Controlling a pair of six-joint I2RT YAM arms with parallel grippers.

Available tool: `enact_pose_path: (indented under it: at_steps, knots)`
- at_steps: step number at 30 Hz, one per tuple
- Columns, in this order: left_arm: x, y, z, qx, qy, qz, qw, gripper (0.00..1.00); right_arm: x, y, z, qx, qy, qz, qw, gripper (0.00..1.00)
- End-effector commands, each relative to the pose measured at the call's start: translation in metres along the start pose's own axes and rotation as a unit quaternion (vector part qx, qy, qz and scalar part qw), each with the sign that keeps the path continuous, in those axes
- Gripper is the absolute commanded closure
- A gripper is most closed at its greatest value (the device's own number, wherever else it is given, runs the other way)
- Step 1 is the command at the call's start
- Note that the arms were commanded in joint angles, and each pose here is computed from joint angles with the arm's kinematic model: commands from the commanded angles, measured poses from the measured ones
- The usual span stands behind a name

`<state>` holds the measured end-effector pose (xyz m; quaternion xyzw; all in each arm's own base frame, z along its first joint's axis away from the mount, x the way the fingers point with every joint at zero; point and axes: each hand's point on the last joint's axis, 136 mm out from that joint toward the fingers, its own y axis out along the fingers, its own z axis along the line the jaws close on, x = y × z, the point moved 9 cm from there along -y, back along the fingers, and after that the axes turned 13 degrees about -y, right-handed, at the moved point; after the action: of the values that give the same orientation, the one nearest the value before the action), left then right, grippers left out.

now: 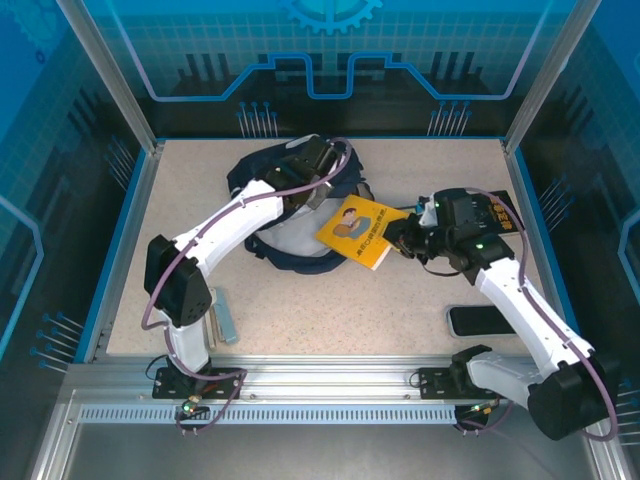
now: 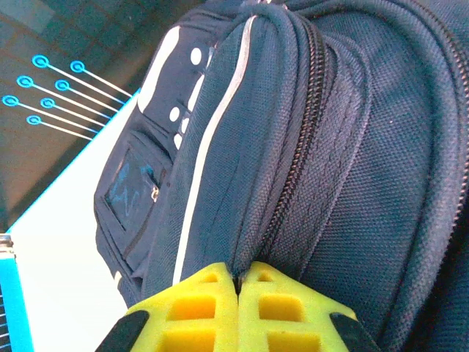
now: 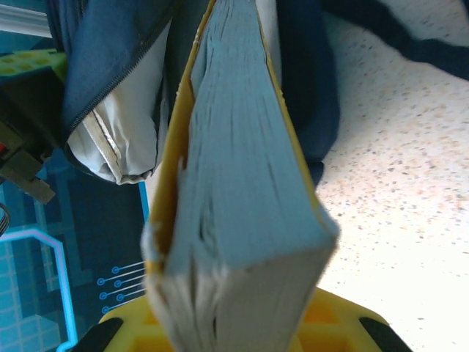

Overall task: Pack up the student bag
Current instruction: Open the student bag at the top-center of the table.

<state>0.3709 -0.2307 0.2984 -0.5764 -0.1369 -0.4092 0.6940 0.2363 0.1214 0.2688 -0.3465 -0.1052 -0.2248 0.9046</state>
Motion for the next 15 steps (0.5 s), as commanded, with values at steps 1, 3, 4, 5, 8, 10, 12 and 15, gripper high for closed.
enact_pose_path:
  at_steps: [1, 3, 4, 5, 8, 10, 12, 15]
  knots:
    - [0.031, -0.039, 0.011, 0.019, -0.073, -0.101, 0.992, 1.00, 0.010, 0.013, 0.018, 0.059, -0.008, -0.020, 0.998, 0.97]
    - [0.031, -0.042, 0.009, 0.013, -0.082, -0.103, 0.991, 1.00, 0.013, 0.024, 0.018, 0.076, 0.007, -0.029, 0.997, 0.97]
    - [0.032, -0.044, 0.008, 0.007, -0.085, -0.103, 0.991, 1.00, 0.018, 0.027, 0.021, 0.089, 0.008, -0.041, 0.995, 0.97]
    - [0.032, -0.046, 0.006, 0.003, -0.086, -0.103, 0.991, 1.00, 0.022, 0.030, 0.022, 0.093, 0.015, -0.048, 0.994, 0.97]
    - [0.030, -0.047, 0.001, -0.009, -0.083, -0.098, 0.992, 1.00, 0.032, 0.039, 0.028, 0.114, 0.022, -0.072, 0.991, 0.97]
    - [0.029, -0.048, -0.001, -0.012, -0.082, -0.095, 0.992, 1.00, 0.038, 0.043, 0.031, 0.128, 0.029, -0.088, 0.987, 0.97]
    - [0.028, -0.048, -0.001, -0.014, -0.084, -0.092, 0.992, 1.00, 0.042, 0.049, 0.032, 0.130, 0.036, -0.099, 0.986, 0.97]
    - [0.028, -0.050, -0.001, -0.018, -0.089, -0.094, 0.991, 1.00, 0.045, 0.060, 0.035, 0.116, 0.038, -0.108, 0.987, 0.97]
